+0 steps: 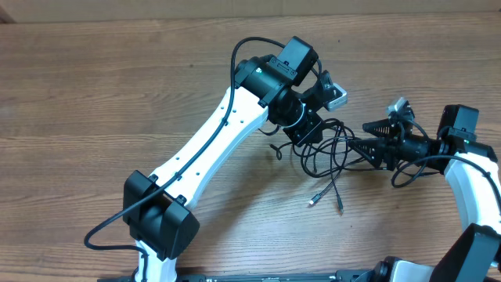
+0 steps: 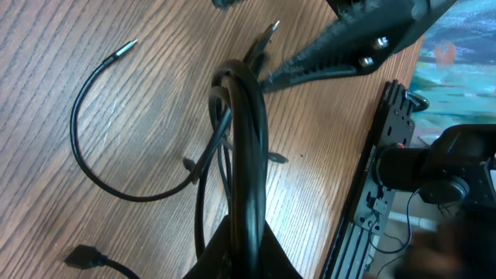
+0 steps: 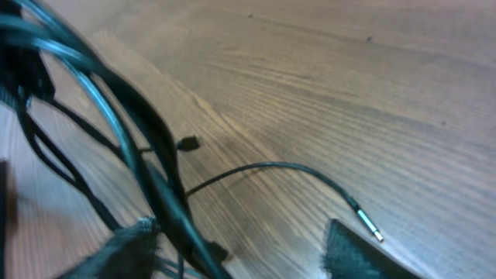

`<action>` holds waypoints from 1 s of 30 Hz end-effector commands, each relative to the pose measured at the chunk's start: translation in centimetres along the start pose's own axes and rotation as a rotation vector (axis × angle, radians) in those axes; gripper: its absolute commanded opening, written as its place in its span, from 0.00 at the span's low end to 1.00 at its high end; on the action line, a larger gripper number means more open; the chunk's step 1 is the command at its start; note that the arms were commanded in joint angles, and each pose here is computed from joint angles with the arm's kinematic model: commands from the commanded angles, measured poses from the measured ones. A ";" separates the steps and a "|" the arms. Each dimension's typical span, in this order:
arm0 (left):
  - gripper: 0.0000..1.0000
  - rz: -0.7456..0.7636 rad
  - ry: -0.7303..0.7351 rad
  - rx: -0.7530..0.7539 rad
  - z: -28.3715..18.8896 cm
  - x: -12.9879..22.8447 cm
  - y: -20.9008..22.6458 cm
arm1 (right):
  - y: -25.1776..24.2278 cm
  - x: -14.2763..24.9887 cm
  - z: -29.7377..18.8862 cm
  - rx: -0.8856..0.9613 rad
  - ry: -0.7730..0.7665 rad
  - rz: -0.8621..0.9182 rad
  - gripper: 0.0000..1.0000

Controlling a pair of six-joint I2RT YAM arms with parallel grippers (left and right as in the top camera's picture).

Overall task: Untangle cables
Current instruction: 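Grasp hanging cables with the right gripper and pull slightly rightward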

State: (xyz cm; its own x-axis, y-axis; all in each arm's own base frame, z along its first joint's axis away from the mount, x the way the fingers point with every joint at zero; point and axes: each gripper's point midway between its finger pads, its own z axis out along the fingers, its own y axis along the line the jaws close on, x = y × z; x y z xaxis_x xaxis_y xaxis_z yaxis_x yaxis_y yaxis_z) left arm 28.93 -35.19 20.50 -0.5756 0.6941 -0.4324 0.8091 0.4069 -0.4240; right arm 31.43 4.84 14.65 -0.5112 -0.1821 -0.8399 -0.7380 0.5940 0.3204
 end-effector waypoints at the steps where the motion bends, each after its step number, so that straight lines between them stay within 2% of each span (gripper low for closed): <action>1: 0.04 0.055 -0.054 0.028 -1.4 -1.2 -1.6 | 0.0 -0.8 -0.2 -0.003 -0.019 -0.018 0.50; 6: 0.04 0.063 -0.056 0.030 -1.3 -1.3 -1.8 | 0.0 -0.8 -0.2 -0.002 -0.019 -0.018 0.17; 8: 0.04 0.070 -0.061 0.030 -1.3 -1.5 -1.9 | 0.0 -0.8 -0.2 -0.003 -0.019 -0.018 0.16; 9: 0.04 0.072 -0.063 0.030 -1.2 -1.6 -2.0 | 0.0 -0.8 -0.2 -0.003 -0.019 -0.017 0.24; 10: 0.04 0.073 -0.063 0.031 -1.2 -1.6 -2.0 | 0.0 -0.8 -0.2 -0.003 -0.019 -0.017 0.57; 11: 0.04 0.073 -0.063 0.030 -1.2 -1.6 -2.0 | 0.0 -0.8 -0.2 -0.003 -0.018 -0.017 0.66; 13: 0.04 0.073 -0.063 0.031 -1.2 -1.6 -2.0 | 0.1 -0.8 -0.2 -0.004 -0.018 -0.016 0.73; 18: 0.04 0.075 -0.064 0.034 -1.2 -1.6 -2.1 | 0.3 -1.0 -0.2 -0.016 -0.031 -0.014 0.74; 22: 0.04 0.085 -0.081 0.074 -1.2 -2.0 -2.9 | 0.5 -1.0 -0.2 -0.025 -0.037 -0.009 0.67; 23: 0.04 0.091 -0.087 0.074 -1.2 -2.1 -2.9 | 0.6 -1.1 -0.2 -0.030 -0.041 -0.008 0.63; 25: 0.04 0.100 -0.096 0.073 -1.1 -2.4 -3.0 | 0.6 -1.1 -0.2 -0.029 -0.039 -0.007 0.45; 30: 0.04 0.109 -0.104 0.072 -1.1 -2.6 -3.1 | 0.6 -1.1 -0.2 -0.030 -0.039 -0.005 0.18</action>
State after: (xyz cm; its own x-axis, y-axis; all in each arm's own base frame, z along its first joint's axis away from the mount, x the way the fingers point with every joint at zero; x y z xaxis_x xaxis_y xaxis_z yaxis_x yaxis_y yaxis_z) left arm 28.80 -36.81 21.37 -0.5439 0.6793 -0.4927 0.8304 0.3507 -0.4330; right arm 31.18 5.22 15.05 -0.5117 -0.1599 -0.8442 -0.7434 0.5750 0.3417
